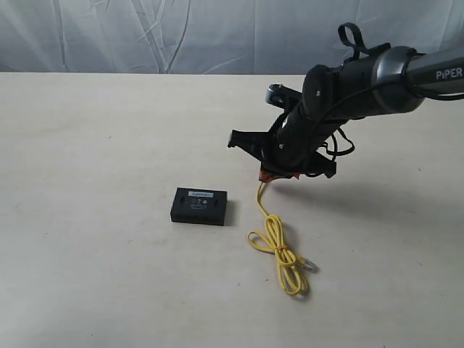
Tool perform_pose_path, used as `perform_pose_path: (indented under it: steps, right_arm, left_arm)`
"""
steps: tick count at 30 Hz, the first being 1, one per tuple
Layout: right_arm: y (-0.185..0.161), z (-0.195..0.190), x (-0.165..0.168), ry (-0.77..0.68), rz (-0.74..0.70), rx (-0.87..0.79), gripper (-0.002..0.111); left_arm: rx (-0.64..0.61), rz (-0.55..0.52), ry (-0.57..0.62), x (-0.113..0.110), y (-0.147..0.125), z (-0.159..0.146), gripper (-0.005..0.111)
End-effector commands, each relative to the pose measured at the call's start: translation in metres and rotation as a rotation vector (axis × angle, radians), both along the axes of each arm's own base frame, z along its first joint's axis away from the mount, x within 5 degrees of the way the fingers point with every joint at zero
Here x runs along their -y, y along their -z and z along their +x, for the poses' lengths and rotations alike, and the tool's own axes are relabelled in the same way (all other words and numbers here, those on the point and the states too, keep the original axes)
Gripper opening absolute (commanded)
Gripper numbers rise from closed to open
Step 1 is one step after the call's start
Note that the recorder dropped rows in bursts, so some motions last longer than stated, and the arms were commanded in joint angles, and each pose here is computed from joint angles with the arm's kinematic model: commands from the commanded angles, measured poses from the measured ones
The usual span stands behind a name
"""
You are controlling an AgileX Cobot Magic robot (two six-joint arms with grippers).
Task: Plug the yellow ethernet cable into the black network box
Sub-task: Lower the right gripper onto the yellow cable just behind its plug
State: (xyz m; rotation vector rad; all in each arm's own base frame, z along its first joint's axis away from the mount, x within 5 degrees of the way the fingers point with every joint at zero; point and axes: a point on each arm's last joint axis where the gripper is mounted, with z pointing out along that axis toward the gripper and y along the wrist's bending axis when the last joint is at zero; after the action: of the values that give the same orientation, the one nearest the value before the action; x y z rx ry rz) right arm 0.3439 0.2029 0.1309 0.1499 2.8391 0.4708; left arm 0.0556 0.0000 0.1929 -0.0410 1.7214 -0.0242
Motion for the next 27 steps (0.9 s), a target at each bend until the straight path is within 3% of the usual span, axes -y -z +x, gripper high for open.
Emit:
perform_pose_path:
  steps: [1,6,14,27]
  right_arm:
    - [0.0031,0.0017,-0.0004,0.002,-0.003,0.002,-0.001]
    - [0.0036,0.0023,-0.0006,0.003,-0.002,0.007,-0.001]
    - [0.003,0.0034,-0.0014,0.022,0.014,0.014,0.019]
    - [0.0025,0.0059,-0.0002,0.08,0.018,0.025,0.02]
  left_arm:
    - [0.007,-0.001,-0.003,-0.0002,0.0007,-0.0001,0.0]
    - [0.007,-0.001,-0.003,-0.0002,0.0007,-0.0001,0.0]
    - [0.007,-0.001,-0.003,-0.0002,0.0007,-0.0001,0.0]
    - [0.007,-0.001,-0.003,-0.0002,0.0007,-0.0001,0.0]
